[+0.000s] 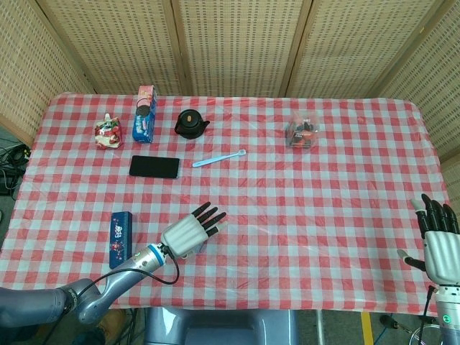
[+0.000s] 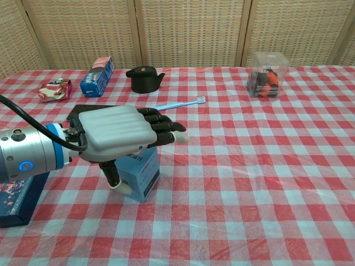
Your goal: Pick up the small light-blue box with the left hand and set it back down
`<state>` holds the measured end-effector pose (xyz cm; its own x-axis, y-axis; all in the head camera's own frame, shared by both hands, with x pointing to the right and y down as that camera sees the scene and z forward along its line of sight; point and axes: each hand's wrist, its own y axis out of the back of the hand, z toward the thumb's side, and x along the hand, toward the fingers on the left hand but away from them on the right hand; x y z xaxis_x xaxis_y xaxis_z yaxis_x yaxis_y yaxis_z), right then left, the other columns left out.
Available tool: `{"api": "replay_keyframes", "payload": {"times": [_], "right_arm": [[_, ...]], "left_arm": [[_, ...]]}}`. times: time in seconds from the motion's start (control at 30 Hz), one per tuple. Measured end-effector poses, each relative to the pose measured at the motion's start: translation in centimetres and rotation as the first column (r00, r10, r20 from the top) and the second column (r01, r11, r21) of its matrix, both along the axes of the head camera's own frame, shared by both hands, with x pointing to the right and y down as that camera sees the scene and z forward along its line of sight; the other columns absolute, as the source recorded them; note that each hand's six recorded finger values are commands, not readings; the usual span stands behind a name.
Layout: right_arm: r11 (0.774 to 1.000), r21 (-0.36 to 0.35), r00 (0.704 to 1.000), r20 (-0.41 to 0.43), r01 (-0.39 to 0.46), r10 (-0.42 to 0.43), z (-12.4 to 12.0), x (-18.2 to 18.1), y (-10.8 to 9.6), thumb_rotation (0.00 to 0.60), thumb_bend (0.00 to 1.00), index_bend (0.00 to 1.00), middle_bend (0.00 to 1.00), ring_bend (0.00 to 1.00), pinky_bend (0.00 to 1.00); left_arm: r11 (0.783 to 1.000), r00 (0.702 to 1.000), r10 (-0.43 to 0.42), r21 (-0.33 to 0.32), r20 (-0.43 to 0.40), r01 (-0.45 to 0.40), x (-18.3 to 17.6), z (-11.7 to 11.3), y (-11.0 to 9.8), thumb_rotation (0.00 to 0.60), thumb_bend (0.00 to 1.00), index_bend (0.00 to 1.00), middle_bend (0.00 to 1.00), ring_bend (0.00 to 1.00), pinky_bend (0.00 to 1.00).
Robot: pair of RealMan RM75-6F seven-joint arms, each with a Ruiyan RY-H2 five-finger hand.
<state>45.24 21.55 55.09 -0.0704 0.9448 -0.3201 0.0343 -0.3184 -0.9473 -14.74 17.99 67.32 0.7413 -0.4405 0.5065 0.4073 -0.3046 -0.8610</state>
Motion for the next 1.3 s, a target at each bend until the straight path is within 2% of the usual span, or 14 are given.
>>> {"api": "replay_keyframes", "payload": {"times": [0.1,0.23,0.33,0.5,0.63,0.73,0.83,0.93,1.03,1.13,1.17,1.3], "right_arm": [[1.0,-0.003,1.0,-0.001,0.0,0.0,0.1,0.0,0.0,0.6,0.0,0.06,0.0,0.0,0.0],[1.0,-0.005,1.0,-0.001,0.001,-0.001,0.2,0.0,0.0,0.6,0.0,0.06,0.0,0.0,0.0],[1.0,-0.006,1.0,-0.002,0.002,-0.002,0.2,-0.1,0.0,0.6,0.0,0.06,0.0,0.0,0.0],[1.0,-0.005,1.0,-0.001,0.0,0.0,0.2,0.0,0.0,0.6,0.0,0.06,0.0,0.0,0.0],[1.0,-0.007,1.0,0.0,0.0,0.0,0.2,0.0,0.0,0.6,0.0,0.06,0.0,0.0,0.0],[1.0,-0.006,1.0,0.0,0.002,-0.002,0.2,-0.1,0.1,0.6,0.0,0.06,0.0,0.0,0.0],[1.0,-0.008,1.0,-0.002,0.006,-0.006,0.2,-0.2,0.1,0.6,0.0,0.06,0.0,0.0,0.0],[1.0,-0.009,1.0,-0.005,0.012,-0.012,0.3,-0.4,0.1,0.6,0.0,0.06,0.0,0.0,0.0],[1.0,-0.01,1.0,-0.008,0.015,-0.015,0.4,-0.5,0.1,0.6,0.0,0.06,0.0,0.0,0.0],[1.0,-0.012,1.0,-0.01,0.017,-0.017,0.5,-0.6,0.2,0.6,0.0,0.06,0.0,0.0,0.0],[1.0,-0.012,1.0,-0.01,0.017,-0.017,0.5,-0.6,0.2,0.6,0.0,0.06,0.0,0.0,0.0],[1.0,-0.009,1.0,-0.01,0.016,-0.016,0.4,-0.6,0.1,0.6,0.0,0.06,0.0,0.0,0.0]], "left_arm": [[0.999,1.0,0.019,0.042,0.018,-0.02,0.0,0.2,-0.2,0.6,0.0,0.14,0.18,0.2,0.22],[0.995,0.999,0.04,0.09,0.035,-0.043,0.1,0.4,-0.5,0.6,0.0,0.42,0.43,0.4,0.42],[0.992,0.998,0.054,0.113,0.041,-0.059,0.2,0.6,-0.5,0.6,0.0,0.53,0.52,0.47,0.49],[0.993,0.999,0.046,0.108,0.023,-0.048,0.3,0.5,-0.7,0.6,0.0,0.58,0.54,0.5,0.51],[0.995,1.0,0.01,0.098,-0.029,-0.007,0.2,-0.3,-1.2,0.6,0.0,0.58,0.54,0.5,0.52],[0.996,0.994,-0.055,0.065,-0.092,0.061,0.0,-1.0,-2.1,0.6,0.0,0.58,0.55,0.51,0.52],[0.986,0.968,-0.168,-0.024,-0.187,0.166,-0.4,-1.6,-3.1,0.6,0.0,0.6,0.56,0.52,0.53],[0.949,0.909,-0.308,-0.164,-0.28,0.271,-1.1,-1.4,-4.0,0.6,0.0,0.6,0.56,0.52,0.53],[0.879,0.821,-0.454,-0.324,-0.347,0.349,-2.1,-0.6,-4.9,0.6,0.0,0.6,0.56,0.52,0.53],[0.779,0.712,-0.594,-0.487,-0.375,0.395,-3.1,0.7,-5.3,0.6,0.0,0.59,0.56,0.52,0.53],[0.729,0.657,-0.652,-0.552,-0.378,0.406,-3.6,1.5,-5.6,0.6,0.0,0.59,0.56,0.52,0.53],[0.642,0.564,-0.739,-0.638,-0.368,0.426,-5.1,3.9,-5.9,0.6,0.0,0.58,0.56,0.52,0.53]]}}
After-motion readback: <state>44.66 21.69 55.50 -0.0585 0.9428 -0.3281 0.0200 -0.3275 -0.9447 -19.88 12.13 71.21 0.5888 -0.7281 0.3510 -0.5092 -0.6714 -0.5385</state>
